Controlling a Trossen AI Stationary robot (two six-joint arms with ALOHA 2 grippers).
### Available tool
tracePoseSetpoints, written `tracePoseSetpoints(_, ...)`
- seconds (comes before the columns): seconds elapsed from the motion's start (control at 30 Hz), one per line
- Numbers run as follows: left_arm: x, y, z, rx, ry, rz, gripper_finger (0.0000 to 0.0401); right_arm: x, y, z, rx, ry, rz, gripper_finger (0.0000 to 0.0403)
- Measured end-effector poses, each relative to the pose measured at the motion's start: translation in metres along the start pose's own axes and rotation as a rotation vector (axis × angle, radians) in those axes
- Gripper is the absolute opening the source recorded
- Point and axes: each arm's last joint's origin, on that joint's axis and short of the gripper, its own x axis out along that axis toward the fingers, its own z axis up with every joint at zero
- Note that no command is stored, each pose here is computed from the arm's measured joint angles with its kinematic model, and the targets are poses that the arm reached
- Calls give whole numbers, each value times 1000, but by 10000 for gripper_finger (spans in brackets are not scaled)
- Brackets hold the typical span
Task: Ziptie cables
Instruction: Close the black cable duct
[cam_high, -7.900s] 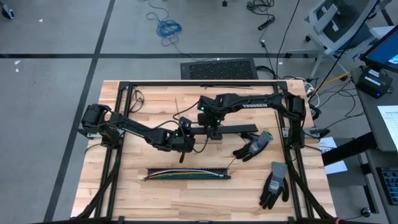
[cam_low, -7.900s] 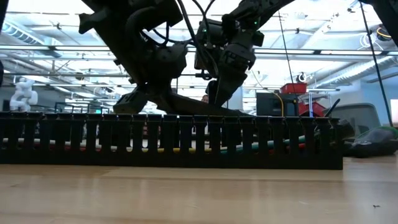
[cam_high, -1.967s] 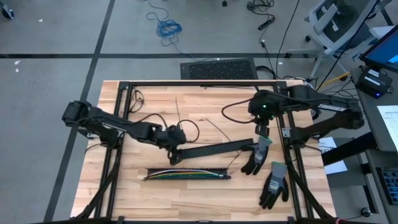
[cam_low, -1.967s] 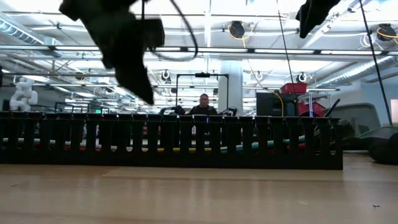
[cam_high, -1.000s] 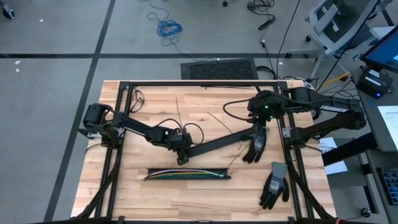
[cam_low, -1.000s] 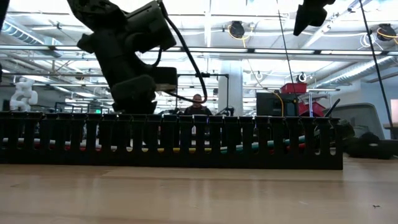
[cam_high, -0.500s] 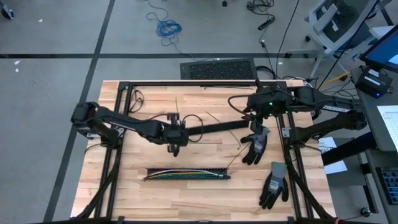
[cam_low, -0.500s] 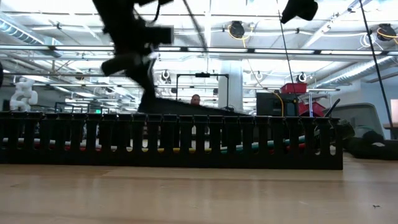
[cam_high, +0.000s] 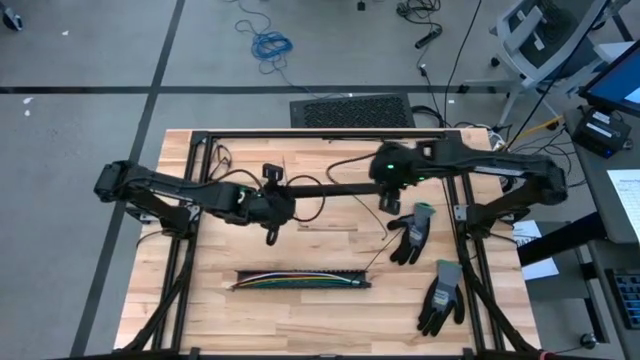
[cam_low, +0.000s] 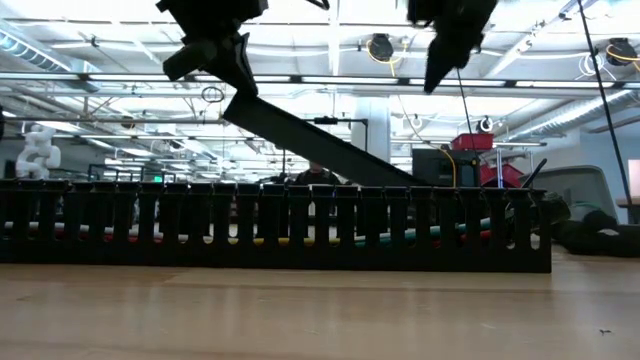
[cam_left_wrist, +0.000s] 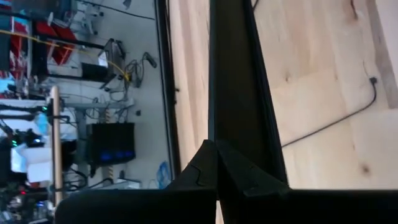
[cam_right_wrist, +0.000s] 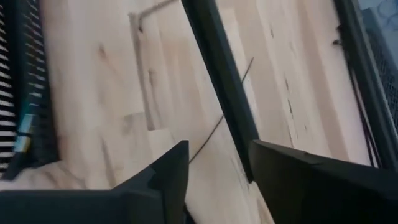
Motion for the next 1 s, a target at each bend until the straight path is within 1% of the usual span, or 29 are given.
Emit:
tracePoseSetpoints(0.1, 0, 0, -1, 28, 7, 2, 1, 27, -5, 8, -13, 63, -8, 179)
tracePoseSetpoints(0.23, 0, 0, -1, 43, 7, 3, 1, 60, -13, 13, -27, 141, 27, 208)
tracePoseSetpoints(0.3, 0, 0, -1, 44, 7, 3, 1, 73, -15, 16, -49, 145, 27, 223)
tracePoseSetpoints(0.47, 0, 0, -1, 43, 7, 3, 0, 91, -20, 23, -86, 121, 21, 256)
tracePoseSetpoints(0.6, 0, 0, -1, 43, 7, 3, 0, 100, -26, 25, -87, 122, 16, 273)
tracePoseSetpoints(0.7, 0, 0, -1, 43, 7, 3, 0, 109, -33, 26, -101, 124, 17, 278)
tracePoseSetpoints(0.8, 0, 0, -1, 44, 9, 4, 0, 119, -41, 26, -98, 126, 69, 277)
tracePoseSetpoints(0.9, -2, 0, -3, 54, 24, 18, 0, 131, -50, 24, -79, 138, 91, 267)
tracePoseSetpoints(1.0, -4, 1, -4, 54, 30, 38, 0, 143, -60, 23, -59, 147, 88, 246)
